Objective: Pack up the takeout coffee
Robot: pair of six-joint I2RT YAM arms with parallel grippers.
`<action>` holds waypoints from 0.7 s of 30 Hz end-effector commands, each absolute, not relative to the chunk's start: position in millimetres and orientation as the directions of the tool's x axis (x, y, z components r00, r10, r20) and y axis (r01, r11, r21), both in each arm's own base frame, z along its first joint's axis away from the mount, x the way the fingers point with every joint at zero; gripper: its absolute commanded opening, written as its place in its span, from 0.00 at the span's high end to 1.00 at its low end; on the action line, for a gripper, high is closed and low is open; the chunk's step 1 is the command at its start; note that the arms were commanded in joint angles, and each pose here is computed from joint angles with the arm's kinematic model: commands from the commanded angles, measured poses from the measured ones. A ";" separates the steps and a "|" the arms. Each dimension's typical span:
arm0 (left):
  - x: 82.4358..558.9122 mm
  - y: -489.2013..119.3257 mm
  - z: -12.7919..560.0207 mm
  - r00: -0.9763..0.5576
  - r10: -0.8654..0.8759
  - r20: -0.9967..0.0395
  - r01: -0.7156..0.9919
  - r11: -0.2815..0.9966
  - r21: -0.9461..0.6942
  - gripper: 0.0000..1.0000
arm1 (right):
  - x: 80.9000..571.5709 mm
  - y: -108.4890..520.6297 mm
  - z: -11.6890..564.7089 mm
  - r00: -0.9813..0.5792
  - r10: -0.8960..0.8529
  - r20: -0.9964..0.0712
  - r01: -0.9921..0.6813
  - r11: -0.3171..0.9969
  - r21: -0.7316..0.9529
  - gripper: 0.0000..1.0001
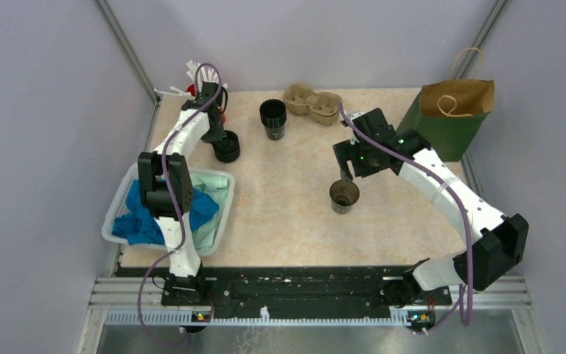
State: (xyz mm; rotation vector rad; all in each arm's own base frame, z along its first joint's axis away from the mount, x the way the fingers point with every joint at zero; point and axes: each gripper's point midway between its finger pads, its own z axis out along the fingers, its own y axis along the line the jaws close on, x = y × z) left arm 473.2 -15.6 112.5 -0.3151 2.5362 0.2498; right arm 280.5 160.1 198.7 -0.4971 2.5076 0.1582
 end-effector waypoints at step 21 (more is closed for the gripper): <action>314.1 -191.0 424.7 -0.739 -0.604 -0.297 0.273 0.134 -0.953 0.81 | 227.6 257.4 358.7 -0.690 0.036 -0.723 -0.589 0.553 0.590 0.20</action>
